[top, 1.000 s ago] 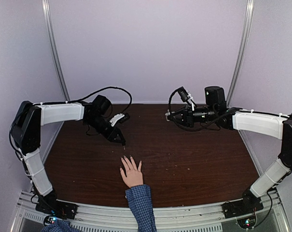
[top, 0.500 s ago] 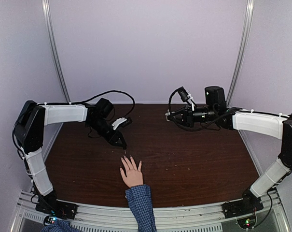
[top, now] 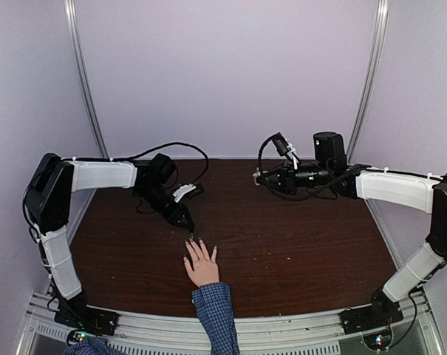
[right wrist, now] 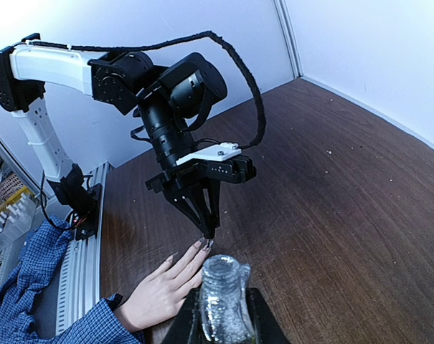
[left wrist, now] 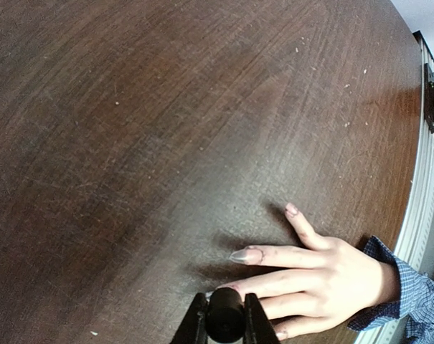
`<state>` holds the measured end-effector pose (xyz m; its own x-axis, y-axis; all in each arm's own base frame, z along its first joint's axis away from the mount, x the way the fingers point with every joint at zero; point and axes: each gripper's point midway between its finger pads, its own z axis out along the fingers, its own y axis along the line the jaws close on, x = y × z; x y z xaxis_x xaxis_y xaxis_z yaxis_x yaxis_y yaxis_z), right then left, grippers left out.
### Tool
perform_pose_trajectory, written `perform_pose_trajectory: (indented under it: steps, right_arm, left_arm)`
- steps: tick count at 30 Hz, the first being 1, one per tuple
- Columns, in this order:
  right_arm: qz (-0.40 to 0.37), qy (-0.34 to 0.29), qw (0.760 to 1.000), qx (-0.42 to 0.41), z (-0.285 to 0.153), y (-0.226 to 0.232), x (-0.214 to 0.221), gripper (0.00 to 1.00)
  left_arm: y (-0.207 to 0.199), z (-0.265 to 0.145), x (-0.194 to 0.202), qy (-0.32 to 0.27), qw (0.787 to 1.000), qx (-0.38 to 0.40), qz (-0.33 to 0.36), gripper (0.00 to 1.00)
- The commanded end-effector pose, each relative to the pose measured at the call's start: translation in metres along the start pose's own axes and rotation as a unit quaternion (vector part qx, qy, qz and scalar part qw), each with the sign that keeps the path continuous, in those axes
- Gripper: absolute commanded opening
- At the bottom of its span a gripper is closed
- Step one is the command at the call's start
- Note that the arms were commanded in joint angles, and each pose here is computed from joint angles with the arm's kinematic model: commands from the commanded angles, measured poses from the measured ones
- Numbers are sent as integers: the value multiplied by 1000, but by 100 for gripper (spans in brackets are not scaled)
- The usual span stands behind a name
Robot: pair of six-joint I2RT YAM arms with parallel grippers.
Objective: Paint the nails
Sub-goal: Paint the nail with the hand.
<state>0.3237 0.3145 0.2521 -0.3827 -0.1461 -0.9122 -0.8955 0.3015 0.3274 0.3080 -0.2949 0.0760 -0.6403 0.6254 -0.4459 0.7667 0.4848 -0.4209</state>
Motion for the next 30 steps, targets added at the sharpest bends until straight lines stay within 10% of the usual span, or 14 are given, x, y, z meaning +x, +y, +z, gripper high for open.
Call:
perform_pose_trajectory:
  steps: [1, 30]
  right_arm:
    - [-6, -5, 1000, 0, -3, -1, -1, 0]
    - [-4, -7, 1000, -2, -2, -2, -3, 0]
  left_arm:
    - [1, 6, 4, 10, 1000, 1, 1, 0]
    - [12, 9, 8, 29, 999, -21, -6, 0]
